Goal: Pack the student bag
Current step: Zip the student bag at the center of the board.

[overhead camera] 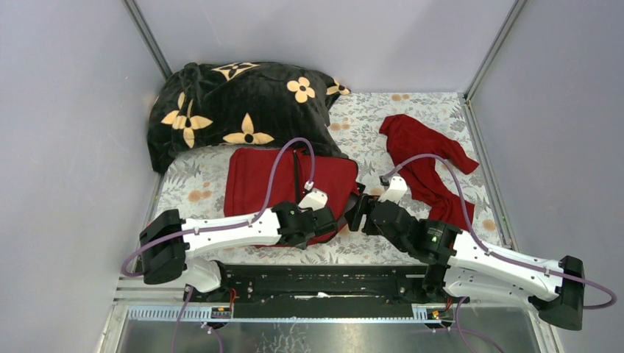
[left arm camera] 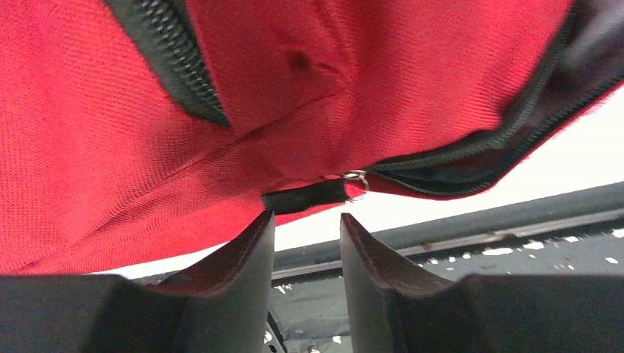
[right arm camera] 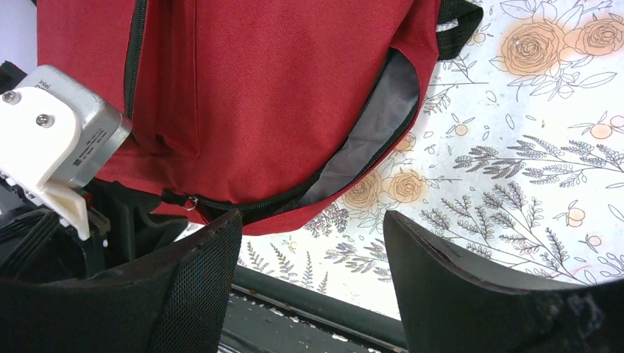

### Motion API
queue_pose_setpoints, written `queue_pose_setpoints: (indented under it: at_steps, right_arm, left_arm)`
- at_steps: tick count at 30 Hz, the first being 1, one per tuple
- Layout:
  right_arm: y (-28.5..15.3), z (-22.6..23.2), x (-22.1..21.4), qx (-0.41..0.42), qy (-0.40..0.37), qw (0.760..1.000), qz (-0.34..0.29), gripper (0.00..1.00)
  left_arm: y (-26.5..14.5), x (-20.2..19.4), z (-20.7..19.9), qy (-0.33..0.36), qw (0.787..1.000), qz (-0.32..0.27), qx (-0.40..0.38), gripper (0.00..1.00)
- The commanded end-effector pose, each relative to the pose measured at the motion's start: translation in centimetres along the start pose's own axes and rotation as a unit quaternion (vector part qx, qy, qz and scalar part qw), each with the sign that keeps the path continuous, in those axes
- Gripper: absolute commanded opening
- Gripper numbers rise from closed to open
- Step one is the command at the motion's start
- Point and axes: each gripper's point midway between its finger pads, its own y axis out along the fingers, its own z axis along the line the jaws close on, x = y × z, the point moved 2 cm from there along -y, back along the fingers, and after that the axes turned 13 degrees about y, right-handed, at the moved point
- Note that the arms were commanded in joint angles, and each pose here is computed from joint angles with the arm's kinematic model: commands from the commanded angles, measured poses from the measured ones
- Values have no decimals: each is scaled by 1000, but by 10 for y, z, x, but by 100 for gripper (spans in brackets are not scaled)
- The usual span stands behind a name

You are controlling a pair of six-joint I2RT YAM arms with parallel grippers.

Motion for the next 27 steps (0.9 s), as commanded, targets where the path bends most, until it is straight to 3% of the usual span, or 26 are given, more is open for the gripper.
queue_pose_setpoints:
  at_steps: [1, 7, 17, 19, 21, 27]
  right_arm:
    - [-2, -2, 6, 2, 25, 999, -23, 77]
    - [4, -2, -5, 1, 25, 1000, -4, 77]
    - [15, -5, -20, -5, 22, 1000, 20, 77]
    - [16, -6, -23, -7, 22, 999, 23, 78]
    - [17, -7, -24, -8, 21, 999, 25, 78]
    - [15, -11, -26, -23, 46, 998, 31, 77]
  left_arm:
    - [6, -1, 16, -22, 998, -25, 54, 41]
    - [2, 15, 14, -35, 996, -71, 39, 39]
    - [19, 21, -7, -13, 998, -67, 16, 39]
    - [19, 21, -11, -11, 998, -67, 5, 28]
    - [19, 20, -14, -11, 998, -67, -3, 2]
    - [10, 18, -28, -11, 997, -58, -52, 0]
